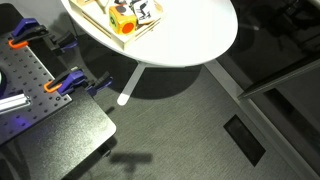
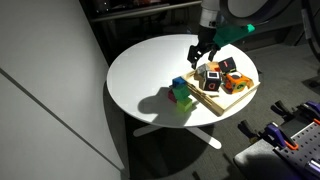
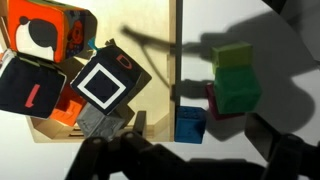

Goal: Move the green block to the right

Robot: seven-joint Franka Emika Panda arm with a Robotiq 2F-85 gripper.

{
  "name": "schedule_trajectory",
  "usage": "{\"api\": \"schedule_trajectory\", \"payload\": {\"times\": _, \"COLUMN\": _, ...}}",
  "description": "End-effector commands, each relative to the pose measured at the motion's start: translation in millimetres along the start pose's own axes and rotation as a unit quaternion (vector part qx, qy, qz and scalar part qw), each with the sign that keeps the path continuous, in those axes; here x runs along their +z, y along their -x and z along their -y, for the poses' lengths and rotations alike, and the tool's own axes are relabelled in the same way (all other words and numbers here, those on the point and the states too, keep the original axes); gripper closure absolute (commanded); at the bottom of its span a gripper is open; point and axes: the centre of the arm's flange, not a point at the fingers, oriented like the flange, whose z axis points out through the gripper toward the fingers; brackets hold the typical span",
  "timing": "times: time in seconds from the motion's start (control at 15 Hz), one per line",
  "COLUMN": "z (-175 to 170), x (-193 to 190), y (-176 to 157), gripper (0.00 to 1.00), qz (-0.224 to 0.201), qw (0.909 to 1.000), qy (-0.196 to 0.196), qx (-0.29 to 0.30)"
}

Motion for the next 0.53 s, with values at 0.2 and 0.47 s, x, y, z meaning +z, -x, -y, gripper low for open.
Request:
{"api": "schedule_trajectory", "payload": {"times": 0.2, "z": 29.2, "x": 19.2, "y": -27.2, "gripper": 0.00, "qz": 0.023, "qw": 0.9972, "qy": -0.023, "qx": -0.068}}
{"api": "schedule_trajectory", "payload": {"times": 0.47, "z": 39.2, "x": 35.7, "y": -38.2, "gripper": 0.00, "qz": 0.042, "qw": 0.9940, "qy": -0.039, "qx": -0.093}}
